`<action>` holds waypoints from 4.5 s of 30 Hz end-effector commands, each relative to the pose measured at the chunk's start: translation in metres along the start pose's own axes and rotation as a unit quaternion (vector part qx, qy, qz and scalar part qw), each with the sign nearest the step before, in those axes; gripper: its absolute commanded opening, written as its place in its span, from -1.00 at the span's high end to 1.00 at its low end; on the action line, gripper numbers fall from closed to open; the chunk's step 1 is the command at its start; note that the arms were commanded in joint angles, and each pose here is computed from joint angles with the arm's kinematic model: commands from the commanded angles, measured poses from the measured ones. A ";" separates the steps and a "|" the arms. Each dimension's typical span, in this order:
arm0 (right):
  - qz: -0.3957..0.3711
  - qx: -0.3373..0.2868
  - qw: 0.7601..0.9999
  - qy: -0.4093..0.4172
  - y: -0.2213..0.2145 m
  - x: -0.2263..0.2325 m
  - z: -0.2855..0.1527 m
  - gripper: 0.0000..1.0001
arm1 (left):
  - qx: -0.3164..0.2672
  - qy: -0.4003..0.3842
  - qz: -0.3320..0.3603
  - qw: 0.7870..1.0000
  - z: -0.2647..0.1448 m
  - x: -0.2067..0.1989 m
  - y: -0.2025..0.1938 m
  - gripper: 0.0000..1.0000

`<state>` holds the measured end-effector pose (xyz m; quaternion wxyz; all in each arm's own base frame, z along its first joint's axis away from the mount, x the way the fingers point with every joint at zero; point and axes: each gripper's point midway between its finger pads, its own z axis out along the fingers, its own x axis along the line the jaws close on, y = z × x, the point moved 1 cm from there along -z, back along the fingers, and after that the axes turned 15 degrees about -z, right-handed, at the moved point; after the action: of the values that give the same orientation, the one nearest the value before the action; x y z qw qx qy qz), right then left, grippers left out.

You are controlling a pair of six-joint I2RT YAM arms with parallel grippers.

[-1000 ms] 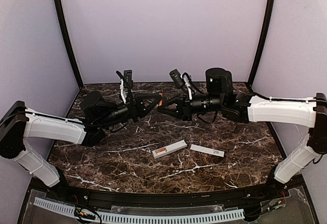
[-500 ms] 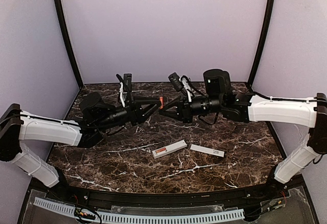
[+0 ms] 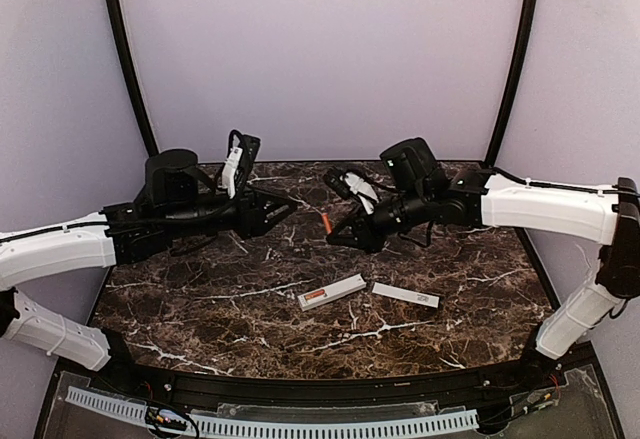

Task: Load the batteries into the remote control
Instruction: Pass from the right arm to the left, then adjust the remote control without the battery cover at the center of the board.

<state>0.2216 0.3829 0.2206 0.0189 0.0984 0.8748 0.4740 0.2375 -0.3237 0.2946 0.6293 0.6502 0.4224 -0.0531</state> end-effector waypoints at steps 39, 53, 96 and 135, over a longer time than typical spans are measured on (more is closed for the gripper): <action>-0.076 0.038 0.994 0.075 -0.005 0.036 0.019 1.00 | 0.122 -0.046 -0.053 0.990 0.039 -0.005 -0.057 0.82; -0.107 0.067 0.991 -0.049 -0.027 -0.007 -0.007 -0.61 | 0.058 0.004 -0.112 0.992 0.020 0.031 -0.037 0.99; -0.150 0.290 0.944 0.044 -0.165 -0.036 0.097 -0.09 | -0.090 0.182 -0.192 0.960 -0.070 0.129 -0.035 0.99; 0.064 0.137 0.988 -0.029 -0.072 -0.046 0.069 0.10 | -0.065 0.147 -0.236 0.958 -0.036 0.155 -0.082 0.99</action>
<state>0.2431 0.3941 0.0873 0.0057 0.1347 0.9435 0.3027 0.2669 -0.2291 0.1377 0.5585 0.4910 0.6636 -0.0817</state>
